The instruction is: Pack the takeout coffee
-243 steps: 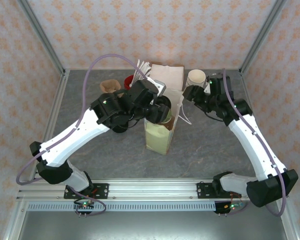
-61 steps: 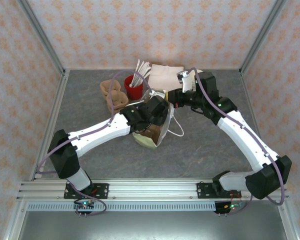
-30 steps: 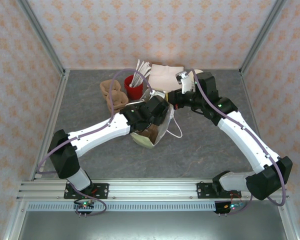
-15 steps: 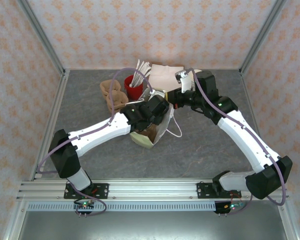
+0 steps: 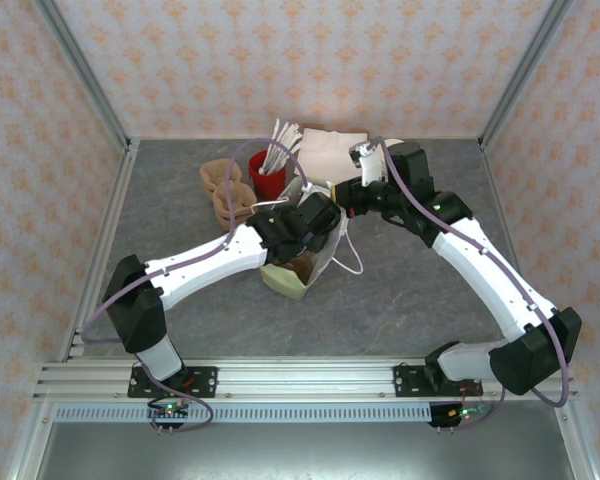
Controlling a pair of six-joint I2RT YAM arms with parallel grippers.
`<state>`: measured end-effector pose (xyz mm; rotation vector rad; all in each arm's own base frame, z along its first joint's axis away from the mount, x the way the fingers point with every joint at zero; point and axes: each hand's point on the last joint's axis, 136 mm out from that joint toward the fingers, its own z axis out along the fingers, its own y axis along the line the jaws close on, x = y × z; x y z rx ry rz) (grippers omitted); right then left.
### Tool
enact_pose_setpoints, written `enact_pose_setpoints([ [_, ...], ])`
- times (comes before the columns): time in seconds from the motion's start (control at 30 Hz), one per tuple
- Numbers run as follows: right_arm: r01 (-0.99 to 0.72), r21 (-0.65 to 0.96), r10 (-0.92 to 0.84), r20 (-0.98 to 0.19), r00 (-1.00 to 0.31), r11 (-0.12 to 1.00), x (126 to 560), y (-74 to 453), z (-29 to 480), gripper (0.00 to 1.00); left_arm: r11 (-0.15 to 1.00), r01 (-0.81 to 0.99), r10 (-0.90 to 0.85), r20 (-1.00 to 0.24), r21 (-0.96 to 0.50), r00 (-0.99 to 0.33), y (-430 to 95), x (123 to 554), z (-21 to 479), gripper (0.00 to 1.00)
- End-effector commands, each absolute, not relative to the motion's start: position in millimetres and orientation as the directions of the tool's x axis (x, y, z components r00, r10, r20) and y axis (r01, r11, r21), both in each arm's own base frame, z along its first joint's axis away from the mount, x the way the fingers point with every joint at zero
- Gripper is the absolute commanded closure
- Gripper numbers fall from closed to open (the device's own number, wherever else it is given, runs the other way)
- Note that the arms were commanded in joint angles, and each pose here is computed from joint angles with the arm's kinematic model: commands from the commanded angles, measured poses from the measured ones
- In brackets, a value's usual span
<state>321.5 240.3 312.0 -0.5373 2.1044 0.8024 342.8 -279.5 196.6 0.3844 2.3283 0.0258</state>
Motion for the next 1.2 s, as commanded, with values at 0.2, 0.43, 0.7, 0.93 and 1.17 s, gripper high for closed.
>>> enact_pose_setpoints([
  [0.2,-0.62,0.373,-0.084,-0.81,-0.58,0.691,323.1,246.6,318.4,1.0,0.939,0.293,0.34,-0.613,0.18,-0.713,-276.3,340.8,168.0,0.38],
  [0.43,-0.588,0.392,-0.073,-0.787,-0.612,0.707,333.0,245.5,306.9,1.0,0.944,0.296,0.326,-0.575,0.148,-0.75,-276.6,344.7,153.2,0.38],
  [0.7,-0.564,0.43,-0.054,-0.76,-0.648,0.705,351.3,243.1,298.8,1.0,0.941,0.317,0.33,-0.51,0.116,-0.794,-279.8,349.7,138.9,0.38],
  [0.93,-0.587,0.431,-0.08,-0.756,-0.65,0.685,354.4,248.2,293.5,1.0,0.942,0.318,0.329,-0.477,0.105,-0.815,-281.4,357.3,131.9,0.38],
  [1.17,-0.599,0.433,-0.096,-0.752,-0.652,0.674,348.8,248.6,285.7,1.0,0.94,0.322,0.336,-0.443,0.109,-0.831,-286.0,364.4,116.5,0.39],
])
